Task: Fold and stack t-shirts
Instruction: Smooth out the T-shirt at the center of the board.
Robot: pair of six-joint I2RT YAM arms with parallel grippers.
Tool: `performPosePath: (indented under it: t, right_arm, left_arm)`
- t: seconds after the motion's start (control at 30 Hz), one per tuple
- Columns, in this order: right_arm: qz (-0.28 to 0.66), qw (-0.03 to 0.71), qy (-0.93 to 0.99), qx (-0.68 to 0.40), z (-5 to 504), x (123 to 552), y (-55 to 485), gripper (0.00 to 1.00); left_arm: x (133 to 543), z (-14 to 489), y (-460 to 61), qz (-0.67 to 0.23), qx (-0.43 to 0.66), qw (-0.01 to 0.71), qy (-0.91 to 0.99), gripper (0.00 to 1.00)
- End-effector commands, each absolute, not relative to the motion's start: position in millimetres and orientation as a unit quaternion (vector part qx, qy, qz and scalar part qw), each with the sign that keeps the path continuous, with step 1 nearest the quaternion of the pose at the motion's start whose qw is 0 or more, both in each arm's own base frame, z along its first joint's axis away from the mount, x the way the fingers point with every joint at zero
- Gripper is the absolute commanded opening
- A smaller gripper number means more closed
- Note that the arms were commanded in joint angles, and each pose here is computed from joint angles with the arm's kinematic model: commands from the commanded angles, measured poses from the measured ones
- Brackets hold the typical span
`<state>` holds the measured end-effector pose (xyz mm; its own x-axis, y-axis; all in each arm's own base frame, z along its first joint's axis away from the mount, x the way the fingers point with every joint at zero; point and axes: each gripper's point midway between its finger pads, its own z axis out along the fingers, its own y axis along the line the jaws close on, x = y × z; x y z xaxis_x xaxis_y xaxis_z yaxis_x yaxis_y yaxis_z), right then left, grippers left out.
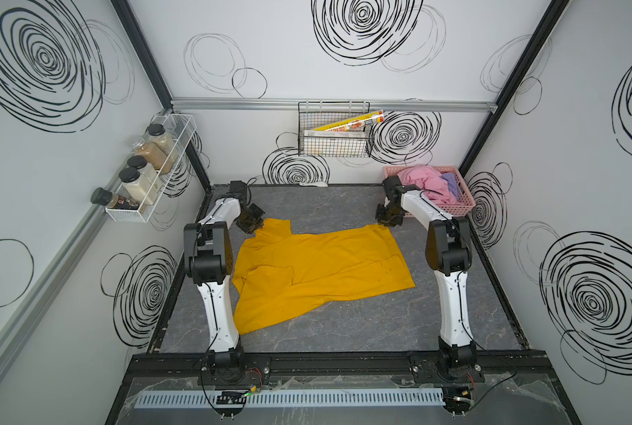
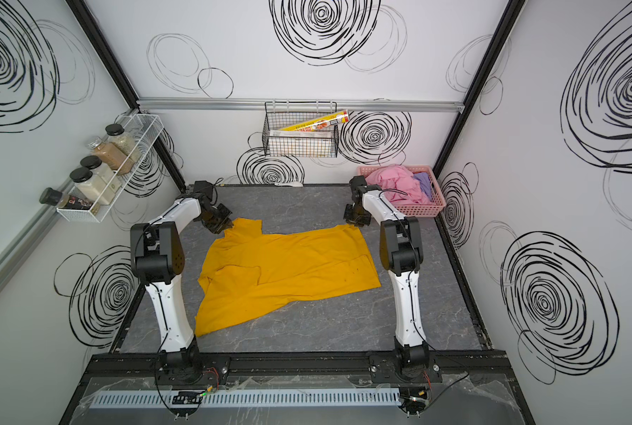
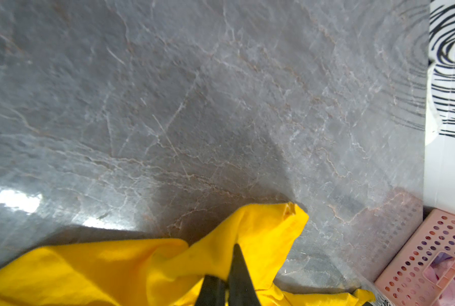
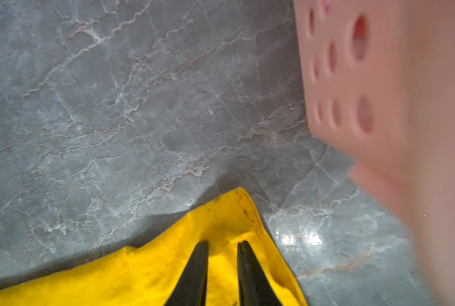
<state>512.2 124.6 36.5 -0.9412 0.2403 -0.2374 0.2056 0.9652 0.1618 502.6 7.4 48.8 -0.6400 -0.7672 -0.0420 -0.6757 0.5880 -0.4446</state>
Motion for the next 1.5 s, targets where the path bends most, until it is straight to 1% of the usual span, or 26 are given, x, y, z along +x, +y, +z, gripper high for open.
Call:
performPosePath:
  t: [0.0,0.17,0.23,0.3,0.43,0.57,0.83,0.97,1.17,1.47]
  right_arm:
    - [0.06,0.115,0.985,0.113,27.3,512.5,123.2,0.24]
    - [0.064,0.109,0.986,0.111,17.1,517.8,126.3,0.24]
    - [0.066,0.109,0.986,0.111,15.7,520.4,127.7,0.21]
    - [0.068,0.108,0.986,0.11,14.0,521.3,128.5,0.17]
    - [0.072,0.107,0.986,0.107,13.1,521.4,129.7,0.0]
    - [0.092,0.116,0.984,0.099,26.2,524.0,136.3,0.0]
    - [0.112,0.167,0.976,0.079,83.8,527.4,145.5,0.0]
    - [0.112,0.184,0.974,0.073,101.1,526.8,146.0,0.0]
    - [0.111,0.185,0.974,0.069,102.4,524.1,145.4,0.0]
    - [0.101,0.15,0.98,0.079,61.7,527.0,140.9,0.0]
  left_arm:
    - [498.9,37.8,12.7,-0.193,-0.409,0.107,0.885,0.0]
    - [499.6,36.3,13.7,-0.191,-0.408,0.106,0.886,0.0]
    - [499.1,35.9,13.6,-0.19,-0.409,0.105,0.886,0.0]
    - [499.3,36.1,14.5,-0.189,-0.409,0.105,0.886,0.0]
    - [499.8,35.6,15.4,-0.188,-0.409,0.106,0.887,0.0]
    - [500.0,37.6,14.1,-0.191,-0.407,0.106,0.887,0.0]
    - [498.6,54.0,12.8,-0.195,-0.398,0.12,0.888,0.0]
    - [497.8,65.3,13.8,-0.194,-0.392,0.131,0.89,0.0]
    - [496.2,71.8,14.4,-0.194,-0.388,0.137,0.89,0.0]
    - [493.7,69.2,21.5,-0.195,-0.397,0.134,0.887,0.0]
